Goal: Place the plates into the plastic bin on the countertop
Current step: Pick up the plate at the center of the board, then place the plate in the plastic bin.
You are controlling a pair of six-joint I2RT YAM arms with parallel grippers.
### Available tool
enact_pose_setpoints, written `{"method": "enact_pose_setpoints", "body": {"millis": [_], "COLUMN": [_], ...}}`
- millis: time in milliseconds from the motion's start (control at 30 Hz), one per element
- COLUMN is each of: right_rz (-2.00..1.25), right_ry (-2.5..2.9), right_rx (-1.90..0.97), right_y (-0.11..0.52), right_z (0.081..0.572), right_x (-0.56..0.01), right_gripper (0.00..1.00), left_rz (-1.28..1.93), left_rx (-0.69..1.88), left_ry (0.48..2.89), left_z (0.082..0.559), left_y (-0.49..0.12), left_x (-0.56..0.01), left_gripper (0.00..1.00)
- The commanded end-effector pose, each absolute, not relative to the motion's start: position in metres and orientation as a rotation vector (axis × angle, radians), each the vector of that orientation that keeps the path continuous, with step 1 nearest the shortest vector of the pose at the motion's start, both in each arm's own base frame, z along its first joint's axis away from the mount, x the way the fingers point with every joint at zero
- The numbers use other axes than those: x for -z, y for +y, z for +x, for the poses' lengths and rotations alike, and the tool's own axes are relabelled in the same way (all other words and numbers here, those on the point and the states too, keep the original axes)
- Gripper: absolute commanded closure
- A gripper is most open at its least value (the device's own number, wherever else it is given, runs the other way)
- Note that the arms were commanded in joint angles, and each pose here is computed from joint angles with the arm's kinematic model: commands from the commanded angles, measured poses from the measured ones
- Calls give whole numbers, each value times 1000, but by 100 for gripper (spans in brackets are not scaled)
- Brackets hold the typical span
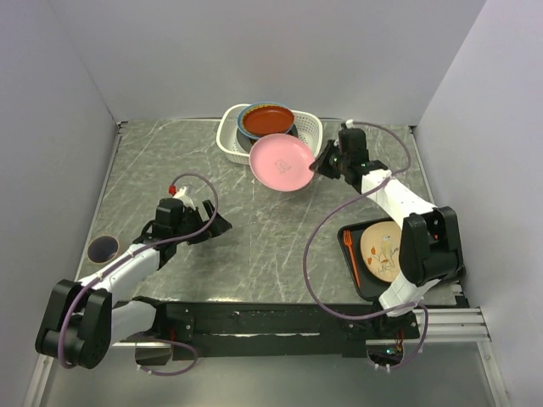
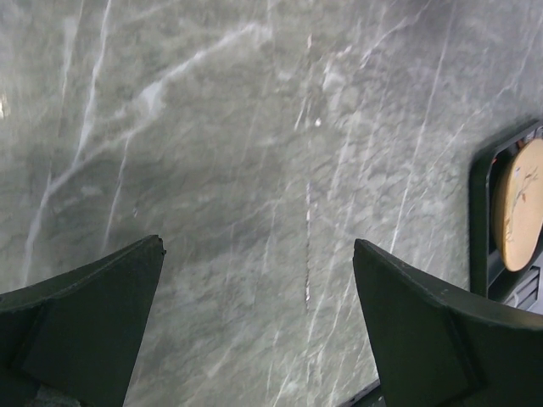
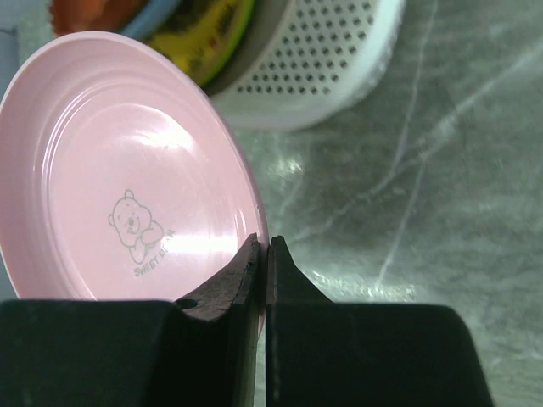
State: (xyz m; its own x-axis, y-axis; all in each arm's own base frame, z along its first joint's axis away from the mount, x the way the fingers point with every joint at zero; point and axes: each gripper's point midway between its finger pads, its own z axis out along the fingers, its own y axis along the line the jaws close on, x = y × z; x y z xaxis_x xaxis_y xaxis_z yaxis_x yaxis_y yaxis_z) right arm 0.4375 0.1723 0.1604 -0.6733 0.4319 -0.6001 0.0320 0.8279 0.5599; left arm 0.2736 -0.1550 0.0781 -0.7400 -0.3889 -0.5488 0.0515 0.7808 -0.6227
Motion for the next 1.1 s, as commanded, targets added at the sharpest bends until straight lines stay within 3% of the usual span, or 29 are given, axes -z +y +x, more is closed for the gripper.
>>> {"method": "enact_pose_setpoints", "body": {"millis": [0,433,1067], "right_rz": [307,287,310], "right_ry": [2148,2087,2029], "right_rx": [-711,-743,-830], "right_y": [182,197,209], "right_z": [461,509,586], "right_x": [-201,-249,-273], "right_gripper": [100,100,100], "left_rz": [-213,-228,-257], "left_rx": [852,871,884], "left_ry": [2229,2231,2265], "left_z": [275,277,271], "left_y": [-158,-160,-161], "left_x": [-84,-78,-61], "left_gripper": [1,1,1]}}
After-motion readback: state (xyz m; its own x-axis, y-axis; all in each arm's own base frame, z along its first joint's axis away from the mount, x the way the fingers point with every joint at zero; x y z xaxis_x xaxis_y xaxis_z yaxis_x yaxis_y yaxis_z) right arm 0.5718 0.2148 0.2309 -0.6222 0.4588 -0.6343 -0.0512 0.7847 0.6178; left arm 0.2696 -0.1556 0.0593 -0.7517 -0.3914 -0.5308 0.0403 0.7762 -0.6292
